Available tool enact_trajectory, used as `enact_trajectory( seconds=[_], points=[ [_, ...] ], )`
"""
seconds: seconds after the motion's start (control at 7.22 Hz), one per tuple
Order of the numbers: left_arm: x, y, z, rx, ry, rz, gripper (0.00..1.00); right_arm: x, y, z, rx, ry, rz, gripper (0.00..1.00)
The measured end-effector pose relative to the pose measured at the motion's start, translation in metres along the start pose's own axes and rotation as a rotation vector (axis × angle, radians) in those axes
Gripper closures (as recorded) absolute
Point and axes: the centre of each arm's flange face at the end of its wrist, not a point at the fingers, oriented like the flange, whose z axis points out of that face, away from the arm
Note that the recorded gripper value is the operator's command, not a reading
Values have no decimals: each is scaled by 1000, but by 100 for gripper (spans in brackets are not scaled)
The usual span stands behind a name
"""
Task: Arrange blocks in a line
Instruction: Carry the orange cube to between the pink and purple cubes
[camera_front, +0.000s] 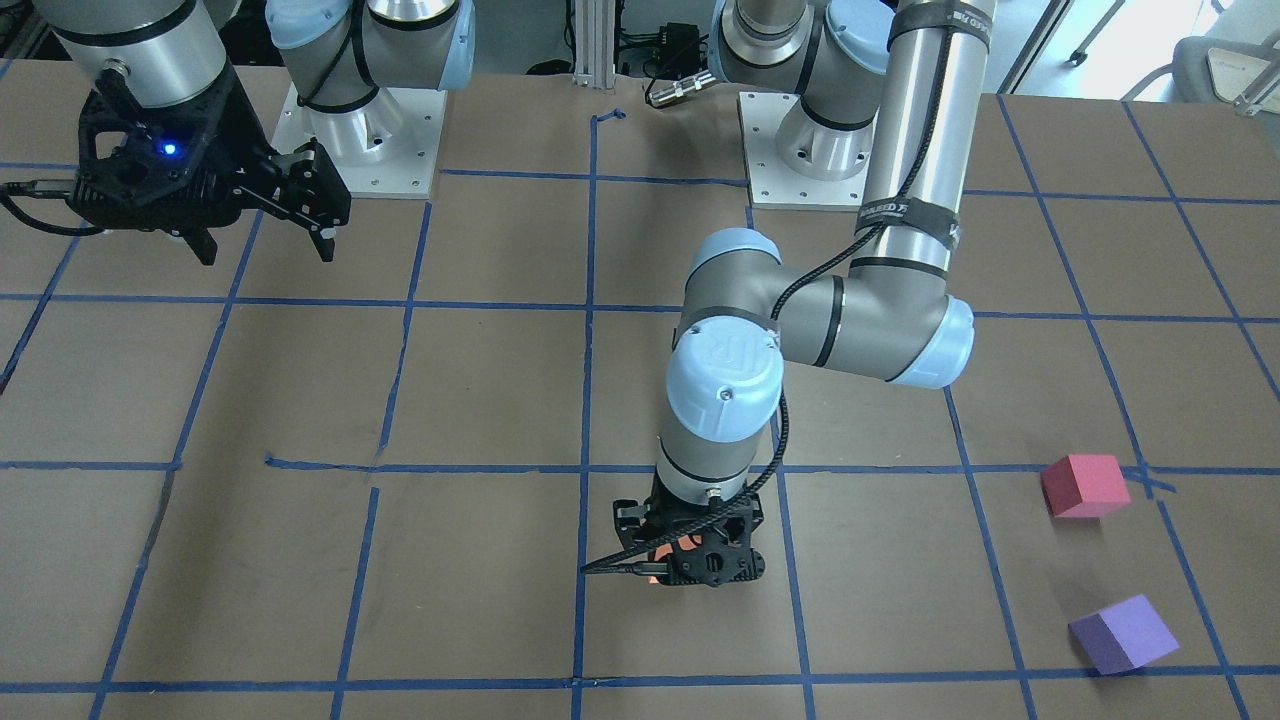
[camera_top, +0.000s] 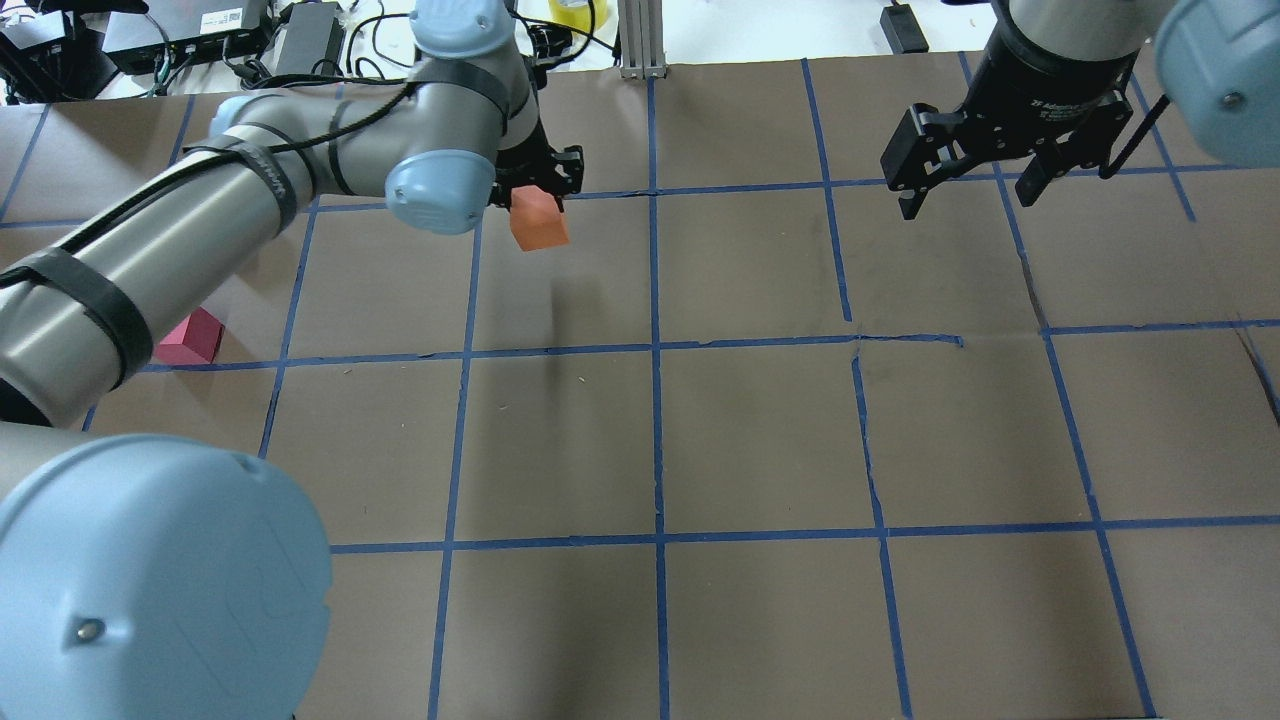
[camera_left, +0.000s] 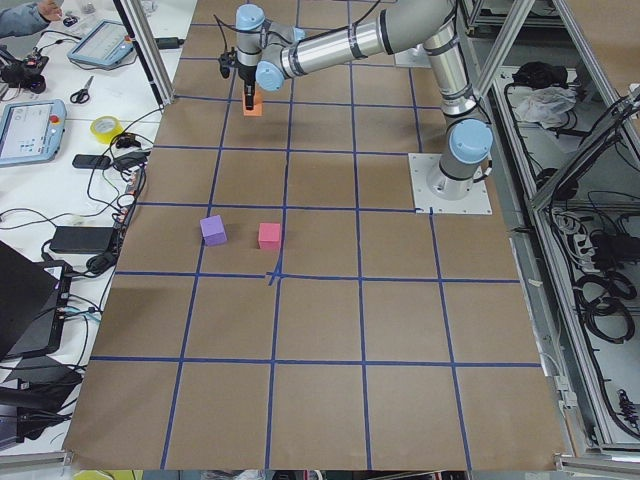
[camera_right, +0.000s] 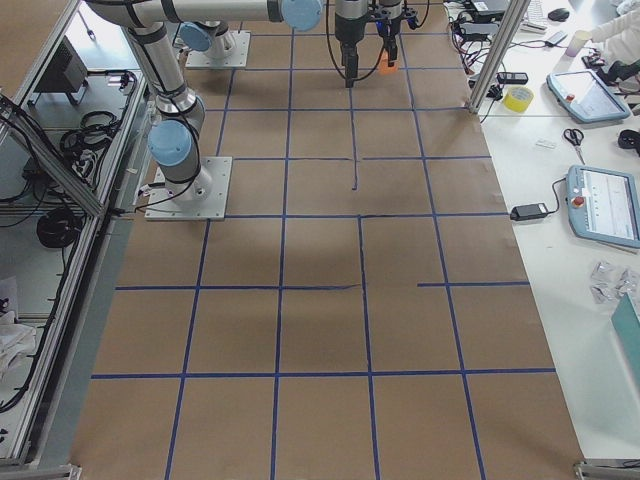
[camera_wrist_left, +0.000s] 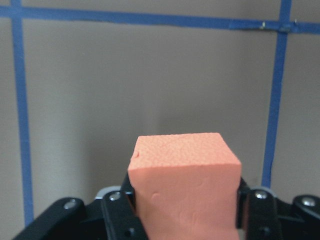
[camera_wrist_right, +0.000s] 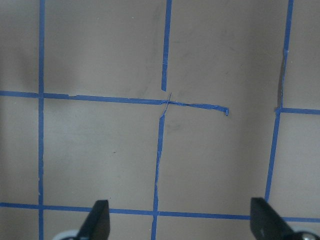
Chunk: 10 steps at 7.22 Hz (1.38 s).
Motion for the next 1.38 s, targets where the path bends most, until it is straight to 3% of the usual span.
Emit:
enact_trajectory(
  seconds=[0.28, 0.55, 1.38],
  points=[
    [-103, -31, -28, 9, -22, 28, 100, 1, -2, 1, 4, 1, 0, 0],
    [-204, -49, -20, -9, -50, 73, 100, 1, -3, 2, 4, 2, -2, 0],
    [-350, -52, 40, -78, -85, 51, 100, 1, -4, 4, 1, -1, 3, 0]
  ],
)
